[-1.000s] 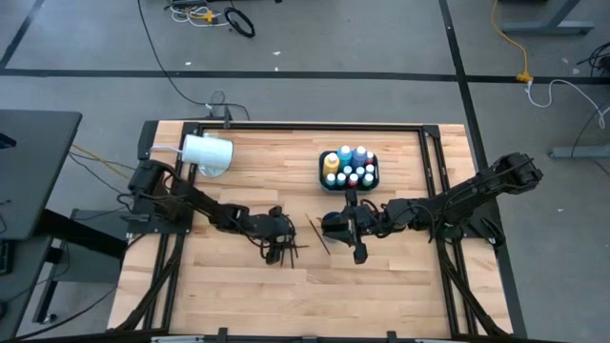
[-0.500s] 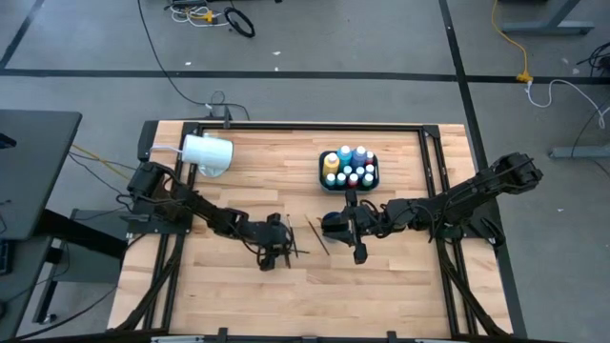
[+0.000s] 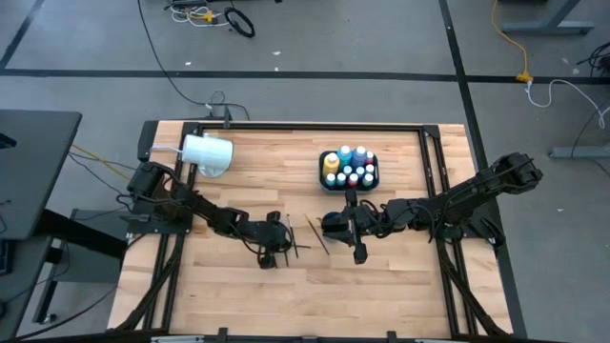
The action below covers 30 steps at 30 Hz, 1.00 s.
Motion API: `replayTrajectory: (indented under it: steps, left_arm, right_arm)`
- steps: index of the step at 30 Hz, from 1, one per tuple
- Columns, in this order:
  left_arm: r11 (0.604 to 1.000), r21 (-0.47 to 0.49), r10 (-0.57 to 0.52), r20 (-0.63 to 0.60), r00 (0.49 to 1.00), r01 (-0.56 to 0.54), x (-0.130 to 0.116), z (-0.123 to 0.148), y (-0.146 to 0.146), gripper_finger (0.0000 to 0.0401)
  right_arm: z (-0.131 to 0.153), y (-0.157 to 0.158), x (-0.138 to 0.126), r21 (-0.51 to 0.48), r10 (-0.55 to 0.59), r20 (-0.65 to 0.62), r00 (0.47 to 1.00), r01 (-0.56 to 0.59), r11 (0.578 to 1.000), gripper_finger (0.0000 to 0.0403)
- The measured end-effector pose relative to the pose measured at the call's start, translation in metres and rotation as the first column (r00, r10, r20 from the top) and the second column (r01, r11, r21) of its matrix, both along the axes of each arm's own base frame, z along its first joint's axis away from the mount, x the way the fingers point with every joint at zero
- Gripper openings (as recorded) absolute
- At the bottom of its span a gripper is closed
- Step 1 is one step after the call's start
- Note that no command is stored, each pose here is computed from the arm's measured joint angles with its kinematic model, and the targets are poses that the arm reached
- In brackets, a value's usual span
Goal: Pick & Place Paint Supplies
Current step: Put the left gold paint brush into the cup
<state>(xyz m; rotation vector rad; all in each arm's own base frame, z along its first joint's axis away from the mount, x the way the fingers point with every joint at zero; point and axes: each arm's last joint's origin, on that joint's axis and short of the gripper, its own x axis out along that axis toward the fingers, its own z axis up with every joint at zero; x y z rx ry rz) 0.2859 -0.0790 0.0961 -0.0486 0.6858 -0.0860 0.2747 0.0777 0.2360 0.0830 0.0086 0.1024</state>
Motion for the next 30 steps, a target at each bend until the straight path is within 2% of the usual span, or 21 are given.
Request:
replayTrajectory:
  steps: [7,14,19,23,27,30]
  left_arm:
    - [0.998,0.057,-0.02,0.029,0.999,0.019,0.0,0.007,0.001,0.0019]
    - [0.988,0.105,-0.129,0.171,0.977,0.113,-0.006,0.05,-0.002,0.0014]
    - [0.974,0.096,-0.225,0.371,0.901,0.204,-0.02,0.1,-0.014,0.0014]
    - [0.957,0.173,-0.29,0.523,0.801,0.234,-0.037,0.135,-0.025,0.0014]
    - [0.957,0.255,-0.276,0.657,0.702,0.138,-0.047,0.16,-0.03,0.0014]
    - [0.955,0.29,-0.255,0.701,0.666,0.06,-0.047,0.167,-0.028,0.0015]
  right_arm:
    - [0.0,0.0,0.0,0.0,0.0,0.0,1.0,0.0,1.0,0.0139]
    - [0.0,0.0,0.0,0.0,0.0,0.0,1.0,0.0,1.0,0.0139]
    - [0.0,0.0,0.0,-0.042,-0.014,0.004,1.0,0.014,0.999,0.0139]
    - [-0.001,-0.001,0.0,-0.111,-0.036,0.005,0.999,0.036,0.993,0.0139]
    - [0.001,-0.001,0.0,-0.131,-0.034,0.028,0.999,0.037,0.991,0.0139]
    - [0.009,-0.001,0.0,-0.127,-0.024,0.112,0.993,0.039,0.991,0.0139]
